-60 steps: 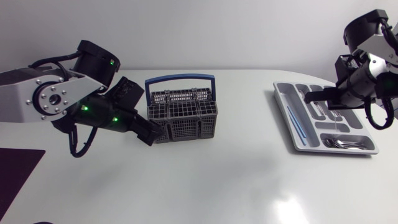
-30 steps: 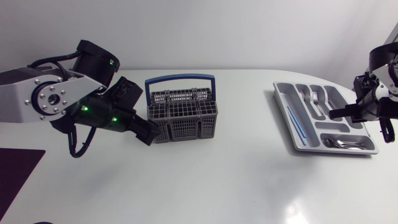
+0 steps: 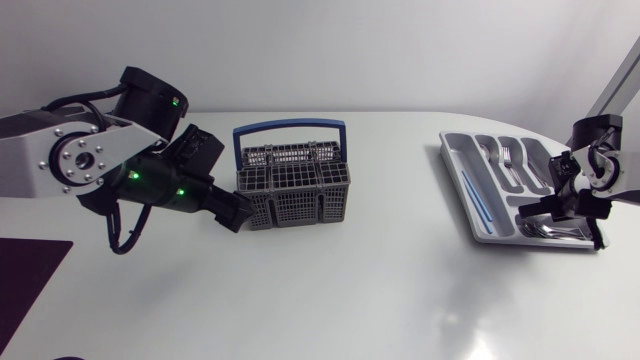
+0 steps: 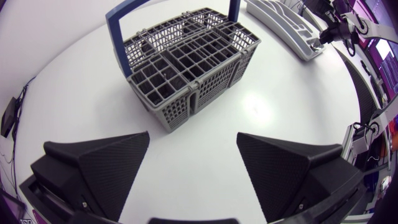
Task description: Unload the cutlery basket into the drawer organizer.
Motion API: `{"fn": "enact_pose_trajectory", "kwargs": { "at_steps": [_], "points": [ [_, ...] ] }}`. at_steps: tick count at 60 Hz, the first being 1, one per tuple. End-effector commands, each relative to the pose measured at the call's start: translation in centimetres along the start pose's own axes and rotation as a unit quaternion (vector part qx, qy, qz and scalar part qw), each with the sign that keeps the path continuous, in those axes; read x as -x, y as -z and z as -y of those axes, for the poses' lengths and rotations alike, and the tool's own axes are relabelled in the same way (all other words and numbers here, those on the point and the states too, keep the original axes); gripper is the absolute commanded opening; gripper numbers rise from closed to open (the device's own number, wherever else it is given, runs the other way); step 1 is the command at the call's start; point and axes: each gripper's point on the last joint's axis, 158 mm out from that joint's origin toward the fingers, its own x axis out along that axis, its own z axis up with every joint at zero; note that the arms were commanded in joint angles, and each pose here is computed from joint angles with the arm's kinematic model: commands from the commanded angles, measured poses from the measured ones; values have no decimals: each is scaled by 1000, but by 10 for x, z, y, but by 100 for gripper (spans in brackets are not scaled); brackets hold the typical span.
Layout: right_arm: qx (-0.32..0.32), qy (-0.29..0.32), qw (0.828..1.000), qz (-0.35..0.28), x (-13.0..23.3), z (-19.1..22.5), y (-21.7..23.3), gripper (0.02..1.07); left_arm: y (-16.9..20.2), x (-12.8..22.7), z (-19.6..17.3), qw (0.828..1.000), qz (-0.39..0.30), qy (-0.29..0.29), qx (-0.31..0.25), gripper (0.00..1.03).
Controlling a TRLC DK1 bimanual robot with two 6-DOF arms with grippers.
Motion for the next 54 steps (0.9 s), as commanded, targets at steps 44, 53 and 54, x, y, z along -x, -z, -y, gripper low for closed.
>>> {"fn": "enact_pose_trajectory", "kwargs": {
  "at_steps": [44, 53, 54],
  "points": [
    [-3, 3, 1000, 12, 28, -12, 8, 102, 29, 7, -30, 999, -13, -29, 34, 98],
    [-14, -39, 999, 33, 58, -35, -8, 102, 32, 9, -45, 998, -14, -42, 47, 98],
    [-15, -43, 998, 35, 61, -38, -9, 102, 32, 10, -47, 998, -13, -43, 50, 98]
  ]
}}
